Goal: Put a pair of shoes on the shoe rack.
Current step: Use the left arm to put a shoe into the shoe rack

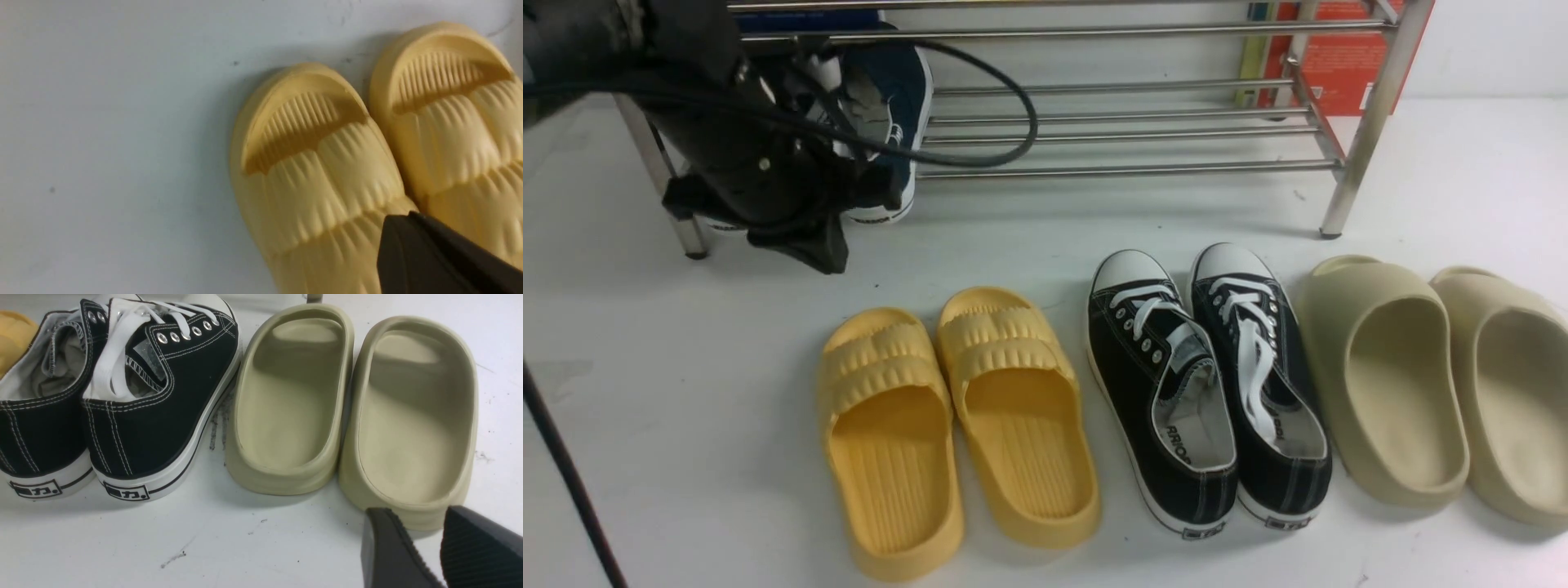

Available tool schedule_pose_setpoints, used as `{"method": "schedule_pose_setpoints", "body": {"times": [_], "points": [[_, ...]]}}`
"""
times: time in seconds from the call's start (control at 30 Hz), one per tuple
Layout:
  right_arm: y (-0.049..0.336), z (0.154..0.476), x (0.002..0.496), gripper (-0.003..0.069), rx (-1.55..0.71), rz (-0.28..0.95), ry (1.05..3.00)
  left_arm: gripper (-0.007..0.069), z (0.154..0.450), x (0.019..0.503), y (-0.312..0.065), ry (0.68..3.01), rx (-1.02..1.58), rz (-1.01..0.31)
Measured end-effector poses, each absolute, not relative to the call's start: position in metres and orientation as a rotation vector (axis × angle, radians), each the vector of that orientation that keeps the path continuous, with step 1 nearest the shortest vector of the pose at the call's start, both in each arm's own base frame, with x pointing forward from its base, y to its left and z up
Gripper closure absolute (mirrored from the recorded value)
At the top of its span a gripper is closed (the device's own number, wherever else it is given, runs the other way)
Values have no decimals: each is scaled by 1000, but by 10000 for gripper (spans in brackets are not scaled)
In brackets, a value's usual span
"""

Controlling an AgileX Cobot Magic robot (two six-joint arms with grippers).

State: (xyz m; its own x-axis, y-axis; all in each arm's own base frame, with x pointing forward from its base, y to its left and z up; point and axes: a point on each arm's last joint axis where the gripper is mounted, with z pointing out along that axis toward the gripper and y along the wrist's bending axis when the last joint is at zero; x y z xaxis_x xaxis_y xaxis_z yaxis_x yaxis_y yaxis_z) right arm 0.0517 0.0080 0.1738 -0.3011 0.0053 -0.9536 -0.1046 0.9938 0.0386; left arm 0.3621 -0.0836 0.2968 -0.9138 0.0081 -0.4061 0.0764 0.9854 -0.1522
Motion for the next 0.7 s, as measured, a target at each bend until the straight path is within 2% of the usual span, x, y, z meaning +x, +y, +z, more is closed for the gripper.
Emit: {"method": "schedule_pose_setpoints", "body": {"times": [0.33,0.7], "points": [[8,174,52,419,-72,108,1874,638,257,408,-87,2526,86,-161],[8,174,52,419,-72,108,1874,638,264,424,-88,2332,113,-146]]}}
